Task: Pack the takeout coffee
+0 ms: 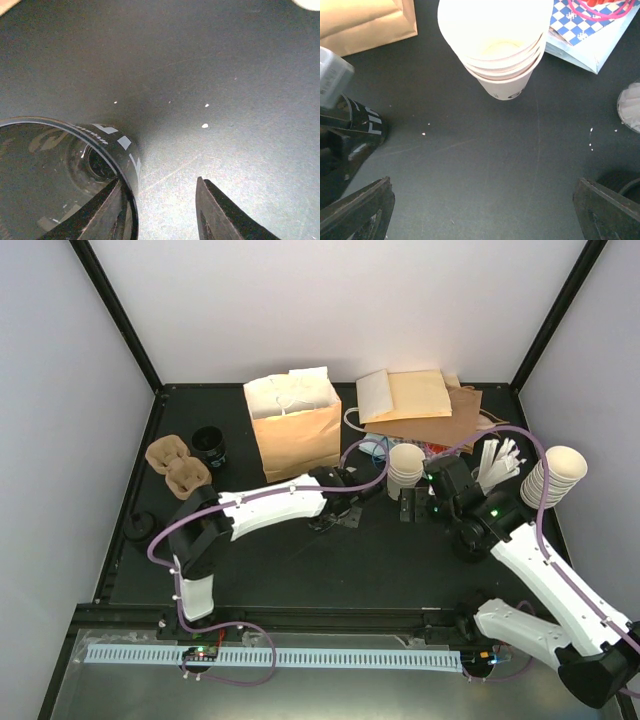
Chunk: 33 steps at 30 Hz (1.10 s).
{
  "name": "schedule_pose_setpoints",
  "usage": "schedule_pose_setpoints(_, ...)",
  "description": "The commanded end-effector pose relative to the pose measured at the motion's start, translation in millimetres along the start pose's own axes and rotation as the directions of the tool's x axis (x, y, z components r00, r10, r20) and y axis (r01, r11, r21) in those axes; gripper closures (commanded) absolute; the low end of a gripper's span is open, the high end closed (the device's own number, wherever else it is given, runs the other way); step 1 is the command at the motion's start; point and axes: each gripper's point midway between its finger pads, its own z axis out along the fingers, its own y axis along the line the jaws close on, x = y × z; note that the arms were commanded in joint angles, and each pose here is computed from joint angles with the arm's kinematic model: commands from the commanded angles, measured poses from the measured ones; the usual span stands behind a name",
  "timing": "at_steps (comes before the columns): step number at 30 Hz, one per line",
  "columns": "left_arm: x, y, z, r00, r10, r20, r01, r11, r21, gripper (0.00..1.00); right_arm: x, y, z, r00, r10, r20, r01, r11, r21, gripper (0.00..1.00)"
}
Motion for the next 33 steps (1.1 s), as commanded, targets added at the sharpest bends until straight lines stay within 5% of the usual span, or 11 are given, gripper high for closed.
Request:
schedule_pose_setpoints(1,-32,-6,-60,0.994,-0.008,0.109,-0.001,0.997,0.082,0.55,-4,-4,-7,1.0,0.014,-0.01,-0.013,1.0,0.027,0.0)
schedule_pose_setpoints(7,-52,10,-120,0.972,-0.049,0.229,0.007,0.984,0.181,0.43,-5,-28,-14,0.994,0.102,-0.035,-0.093,0.976,0.195,0.0)
schedule_pose_setpoints(15,-42,54,-159,0.919,-0.144,0.366,0.003,0.933,0.361,0.12,26,-37,3,0.973,0.191,-0.132,-0.154,0.956,0.251,0.0)
schedule_pose_setpoints(24,-18,99,-152,0.894,-0.224,0.388,0.031,0.895,0.445,0.07,45,-85,27,0.905,0.405,-0.13,-0.344,0.877,0.337,0.01)
schedule_pose_setpoints(31,-8,124,-148,0.893,-0.204,0.401,0.031,0.917,0.397,0.07,30,-109,44,0.857,0.512,-0.059,-0.471,0.825,0.313,0.44)
schedule_pose_setpoints(33,-6,127,-146,0.896,-0.198,0.398,0.03,0.92,0.39,0.07,33,-115,50,0.836,0.544,-0.069,-0.492,0.8,0.344,0.45)
